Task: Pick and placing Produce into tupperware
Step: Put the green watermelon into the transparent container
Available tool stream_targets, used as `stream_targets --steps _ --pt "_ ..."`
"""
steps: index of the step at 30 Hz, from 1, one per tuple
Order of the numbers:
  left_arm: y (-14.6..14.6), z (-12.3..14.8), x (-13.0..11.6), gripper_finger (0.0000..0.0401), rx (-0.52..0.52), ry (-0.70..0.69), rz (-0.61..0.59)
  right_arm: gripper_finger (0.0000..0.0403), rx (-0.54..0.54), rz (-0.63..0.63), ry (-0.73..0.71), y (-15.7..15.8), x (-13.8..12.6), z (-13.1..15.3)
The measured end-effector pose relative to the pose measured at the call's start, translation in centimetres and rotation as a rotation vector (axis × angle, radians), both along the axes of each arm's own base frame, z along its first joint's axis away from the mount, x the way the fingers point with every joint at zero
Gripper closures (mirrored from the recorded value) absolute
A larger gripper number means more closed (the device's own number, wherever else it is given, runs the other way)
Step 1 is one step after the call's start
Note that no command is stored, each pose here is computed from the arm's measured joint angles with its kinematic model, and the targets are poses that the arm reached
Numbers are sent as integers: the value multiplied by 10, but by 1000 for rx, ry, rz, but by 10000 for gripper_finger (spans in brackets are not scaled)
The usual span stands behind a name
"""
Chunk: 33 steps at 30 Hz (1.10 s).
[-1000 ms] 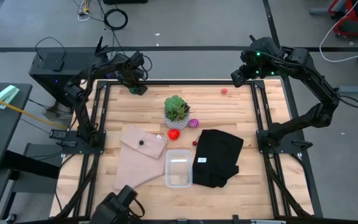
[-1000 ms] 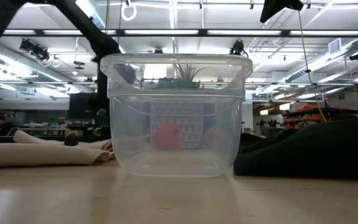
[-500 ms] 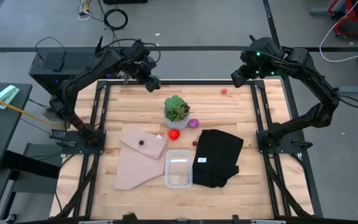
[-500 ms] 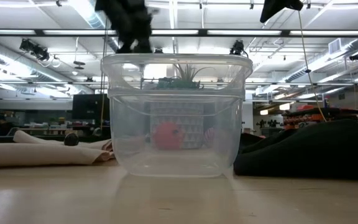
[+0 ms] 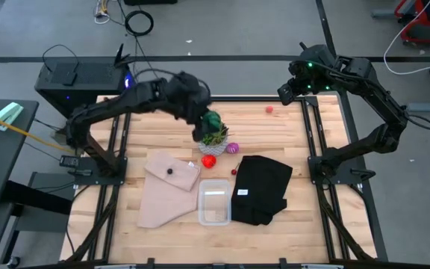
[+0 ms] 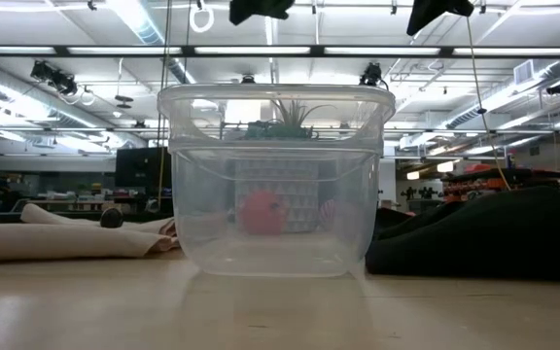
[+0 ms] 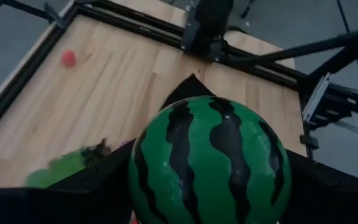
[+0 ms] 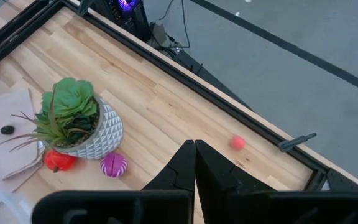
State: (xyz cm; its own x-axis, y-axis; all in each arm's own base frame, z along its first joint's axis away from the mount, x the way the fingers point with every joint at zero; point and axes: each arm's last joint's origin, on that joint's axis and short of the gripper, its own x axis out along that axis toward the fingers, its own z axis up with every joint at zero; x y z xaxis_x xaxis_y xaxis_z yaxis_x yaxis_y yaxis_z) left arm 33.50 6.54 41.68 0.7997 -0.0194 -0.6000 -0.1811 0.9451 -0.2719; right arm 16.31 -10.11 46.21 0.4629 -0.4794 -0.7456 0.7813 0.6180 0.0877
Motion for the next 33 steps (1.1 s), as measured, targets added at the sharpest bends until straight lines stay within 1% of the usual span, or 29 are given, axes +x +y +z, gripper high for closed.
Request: stream_targets --steps 6,11,15,21,24,27,33 --pt "-38 -22 29 105 -60 48 -69 389 -20 9 17 -1 0 0" --pt "-74 -48 58 105 -95 72 -124 389 -41 38 38 -1 -1 0" --pt "-100 -71 73 105 -102 137 -113 389 -63 83 74 0 -1 0" --pt "-128 -101 86 106 -172 234 -52 389 -72 129 130 1 -3 -2" --pt "-137 -116 91 106 -196 280 7 389 -74 144 144 1 -4 -3" --pt "-142 -129 93 106 -249 339 78 389 -74 153 151 1 -4 -3" --pt "-155 -141 90 106 -332 434 184 389 -72 167 151 2 -4 -3"
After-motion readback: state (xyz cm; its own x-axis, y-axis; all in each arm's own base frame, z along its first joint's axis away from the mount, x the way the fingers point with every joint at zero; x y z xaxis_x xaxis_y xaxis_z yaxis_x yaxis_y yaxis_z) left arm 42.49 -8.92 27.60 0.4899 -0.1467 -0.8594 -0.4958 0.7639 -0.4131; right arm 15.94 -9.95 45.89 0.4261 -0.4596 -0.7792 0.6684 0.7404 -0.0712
